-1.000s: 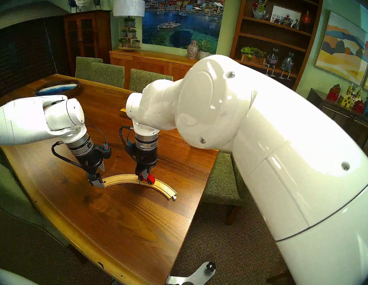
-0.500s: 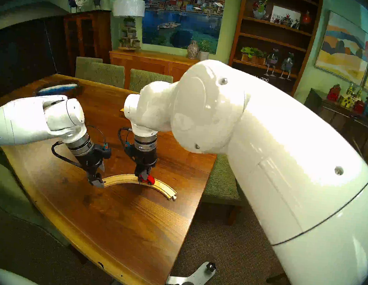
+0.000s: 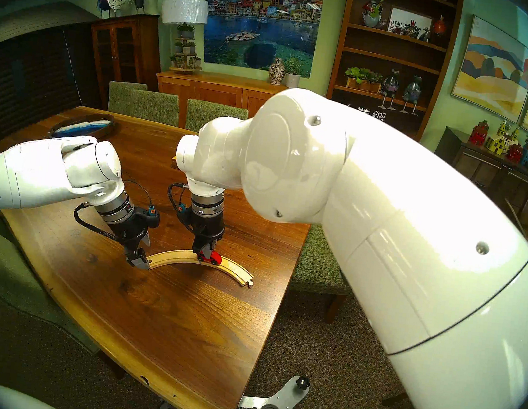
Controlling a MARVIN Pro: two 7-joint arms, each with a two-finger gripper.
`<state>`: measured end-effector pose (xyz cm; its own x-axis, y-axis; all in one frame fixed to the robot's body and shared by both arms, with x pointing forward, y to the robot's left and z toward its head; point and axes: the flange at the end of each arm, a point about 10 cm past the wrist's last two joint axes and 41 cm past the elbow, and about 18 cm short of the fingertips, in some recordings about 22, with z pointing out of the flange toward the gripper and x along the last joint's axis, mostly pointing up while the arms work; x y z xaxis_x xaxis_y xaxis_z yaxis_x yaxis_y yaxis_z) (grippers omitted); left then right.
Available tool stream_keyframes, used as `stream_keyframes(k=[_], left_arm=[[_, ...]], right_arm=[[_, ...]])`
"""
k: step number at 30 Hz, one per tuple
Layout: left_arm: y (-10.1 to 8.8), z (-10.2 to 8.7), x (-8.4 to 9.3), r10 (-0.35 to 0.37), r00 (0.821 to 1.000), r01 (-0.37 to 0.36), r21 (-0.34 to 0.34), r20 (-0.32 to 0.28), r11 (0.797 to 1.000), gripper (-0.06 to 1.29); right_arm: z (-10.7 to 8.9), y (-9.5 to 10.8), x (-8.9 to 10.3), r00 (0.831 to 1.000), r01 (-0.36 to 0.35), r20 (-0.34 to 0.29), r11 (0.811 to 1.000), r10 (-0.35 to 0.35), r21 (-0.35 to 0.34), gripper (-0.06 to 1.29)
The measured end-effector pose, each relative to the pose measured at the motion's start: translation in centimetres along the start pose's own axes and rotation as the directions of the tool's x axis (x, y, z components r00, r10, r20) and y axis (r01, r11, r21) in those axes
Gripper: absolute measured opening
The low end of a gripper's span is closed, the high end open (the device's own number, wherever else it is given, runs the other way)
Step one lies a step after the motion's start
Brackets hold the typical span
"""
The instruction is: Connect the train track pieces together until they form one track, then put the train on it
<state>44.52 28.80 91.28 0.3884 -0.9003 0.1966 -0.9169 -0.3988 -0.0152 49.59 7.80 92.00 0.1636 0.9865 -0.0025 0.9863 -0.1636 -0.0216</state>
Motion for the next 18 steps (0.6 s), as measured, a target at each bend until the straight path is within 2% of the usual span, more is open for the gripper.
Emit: stream_keyframes(k=[18], left_arm=[[0.0, 0.0, 0.0, 0.0, 1.0, 0.0, 0.0, 0.0, 1.0, 1.26]], right_arm=[[-0.16, 0.24, -0.24, 0.999, 0.044, -0.004, 0.999, -0.044, 0.002, 0.02]])
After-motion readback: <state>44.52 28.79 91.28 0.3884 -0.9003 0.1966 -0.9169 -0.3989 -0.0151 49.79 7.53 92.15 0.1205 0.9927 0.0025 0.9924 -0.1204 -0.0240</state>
